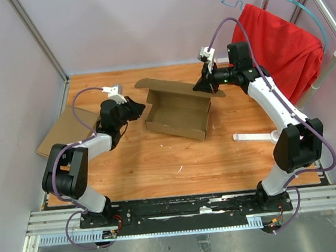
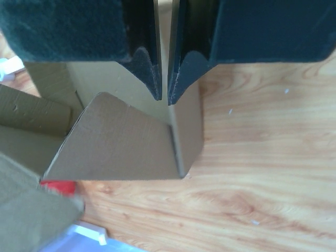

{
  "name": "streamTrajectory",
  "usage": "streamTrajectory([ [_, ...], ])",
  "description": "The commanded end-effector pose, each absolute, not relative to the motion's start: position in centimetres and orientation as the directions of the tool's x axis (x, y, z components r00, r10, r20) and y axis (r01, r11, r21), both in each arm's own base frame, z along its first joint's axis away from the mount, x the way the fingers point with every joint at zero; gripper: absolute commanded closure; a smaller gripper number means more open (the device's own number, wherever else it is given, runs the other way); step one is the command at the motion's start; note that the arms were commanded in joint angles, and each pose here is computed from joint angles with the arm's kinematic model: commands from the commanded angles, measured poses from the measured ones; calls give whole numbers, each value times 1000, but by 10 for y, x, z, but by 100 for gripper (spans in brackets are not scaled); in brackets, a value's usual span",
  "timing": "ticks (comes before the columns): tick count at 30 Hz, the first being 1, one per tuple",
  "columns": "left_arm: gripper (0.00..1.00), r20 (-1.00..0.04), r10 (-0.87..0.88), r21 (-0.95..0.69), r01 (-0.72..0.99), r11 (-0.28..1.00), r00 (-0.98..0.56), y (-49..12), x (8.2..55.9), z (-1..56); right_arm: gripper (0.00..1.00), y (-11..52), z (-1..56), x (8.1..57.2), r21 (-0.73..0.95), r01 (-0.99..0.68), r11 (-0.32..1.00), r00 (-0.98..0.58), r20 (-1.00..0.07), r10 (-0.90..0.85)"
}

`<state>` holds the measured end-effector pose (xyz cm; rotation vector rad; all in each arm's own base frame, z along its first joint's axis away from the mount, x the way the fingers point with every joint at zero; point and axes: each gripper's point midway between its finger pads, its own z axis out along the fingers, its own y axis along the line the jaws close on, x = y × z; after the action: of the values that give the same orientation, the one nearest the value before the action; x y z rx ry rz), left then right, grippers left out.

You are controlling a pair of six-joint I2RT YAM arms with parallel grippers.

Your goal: Fold the paper box

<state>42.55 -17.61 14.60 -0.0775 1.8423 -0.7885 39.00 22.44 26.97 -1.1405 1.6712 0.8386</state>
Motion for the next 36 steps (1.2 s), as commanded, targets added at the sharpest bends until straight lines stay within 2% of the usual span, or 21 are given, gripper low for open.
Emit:
streamTrajectory([
  [1, 86, -844, -355, -468, 230, 853, -401, -154, 413, 144, 99, 224, 261, 375, -25, -935, 355, -117, -921, -372],
  [8, 89, -855, -353, -417, 100, 903, -379, -119, 381, 150, 98, 239, 246, 346, -84, -933, 351, -94, -882, -462],
  [14, 88, -871, -422, -430, -24, 902, -252, -84, 353, 175, 94, 247, 223, 313, -129, -932, 339, -93, -818, -567],
  [17, 83, -878, -444, -445, -37, 895, -181, -74, 346, 193, 86, 246, 207, 297, -129, -926, 355, -120, -791, -600],
  [19, 82, -886, -441, -441, -34, 897, -143, -70, 344, 208, 66, 243, 189, 286, -100, -917, 386, -170, -778, -605],
  [21, 80, -895, -429, -429, -22, 903, -124, -69, 343, 223, 53, 244, 175, 272, -44, -915, 401, -217, -785, -581],
  [22, 80, -898, -422, -423, -19, 906, -123, -69, 343, 228, 43, 246, 168, 263, -7, -917, 399, -239, -790, -564],
  [24, 79, -901, -416, -418, -12, 908, -122, -70, 343, 236, 31, 251, 160, 245, 37, -918, 394, -260, -809, -528],
  [30, 78, -880, -459, -469, 67, 881, -122, -86, 344, 251, 24, 254, 184, 230, 54, -894, 445, -247, -888, -387],
  [34, 76, -873, -453, -482, 187, 856, -179, -114, 358, 256, 24, 255, 216, 256, 34, -837, 545, -244, -916, -317],
  [36, 76, -873, -418, -476, 254, 842, -252, -134, 368, 249, 27, 256, 213, 277, 61, -777, 626, -309, -904, -295],
])
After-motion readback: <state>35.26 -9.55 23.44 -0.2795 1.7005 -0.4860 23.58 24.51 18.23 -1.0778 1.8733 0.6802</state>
